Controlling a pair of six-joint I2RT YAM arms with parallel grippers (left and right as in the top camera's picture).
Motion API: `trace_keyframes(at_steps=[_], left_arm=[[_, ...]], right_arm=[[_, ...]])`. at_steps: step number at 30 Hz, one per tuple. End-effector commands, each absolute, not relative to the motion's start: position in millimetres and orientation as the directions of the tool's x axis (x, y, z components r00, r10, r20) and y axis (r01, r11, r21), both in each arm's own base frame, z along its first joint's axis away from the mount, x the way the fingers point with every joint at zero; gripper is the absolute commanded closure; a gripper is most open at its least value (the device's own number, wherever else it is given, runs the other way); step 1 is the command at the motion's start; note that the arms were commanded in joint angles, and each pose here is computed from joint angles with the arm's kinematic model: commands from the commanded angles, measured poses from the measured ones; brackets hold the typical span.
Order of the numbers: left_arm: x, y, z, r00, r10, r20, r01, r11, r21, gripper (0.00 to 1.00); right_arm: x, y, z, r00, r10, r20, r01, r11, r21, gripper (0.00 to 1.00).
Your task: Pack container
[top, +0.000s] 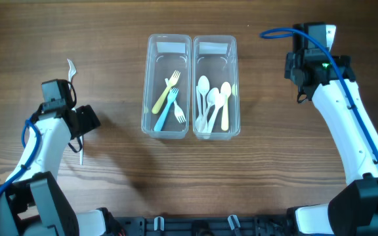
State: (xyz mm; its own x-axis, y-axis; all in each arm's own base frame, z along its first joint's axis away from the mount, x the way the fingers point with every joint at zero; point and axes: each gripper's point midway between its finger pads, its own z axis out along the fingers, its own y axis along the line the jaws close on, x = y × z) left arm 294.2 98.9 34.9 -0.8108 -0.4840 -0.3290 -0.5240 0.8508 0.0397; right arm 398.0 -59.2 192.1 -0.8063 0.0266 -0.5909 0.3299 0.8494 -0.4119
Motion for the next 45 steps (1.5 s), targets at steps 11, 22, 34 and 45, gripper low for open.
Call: trace_keyframes(at_steps=[11,22,34,45], left_arm=[[292,96,-29,-0.839,-0.452,-0.304,-0.484,0.874,0.037,0.47],[314,60,-22,-0.843,-0.457,-0.285,-0.418,0.889,-0.187,0.96],[361,-83,223,-0.698,-0.327,-0.638,0.341,0.631,-0.697,0.96],[373,-153,193,-0.556,0.034,-0.83,0.478,0.83,-0.287,0.95]], right_arm=[[398,-63,192,-0.807,0.029,-0.591,0.341,0.839,-0.425,0.0],[398,-63,192,-0.807,0.029,-0.59,0.341,0.839,-0.425,0.0],[398,-63,192,-0.807,0.028,-0.59,0.34,0.839,-0.425,0.0],[398,-63,192,-0.807,0.029,-0.591,0.341,0.839,-0.425,0.0]])
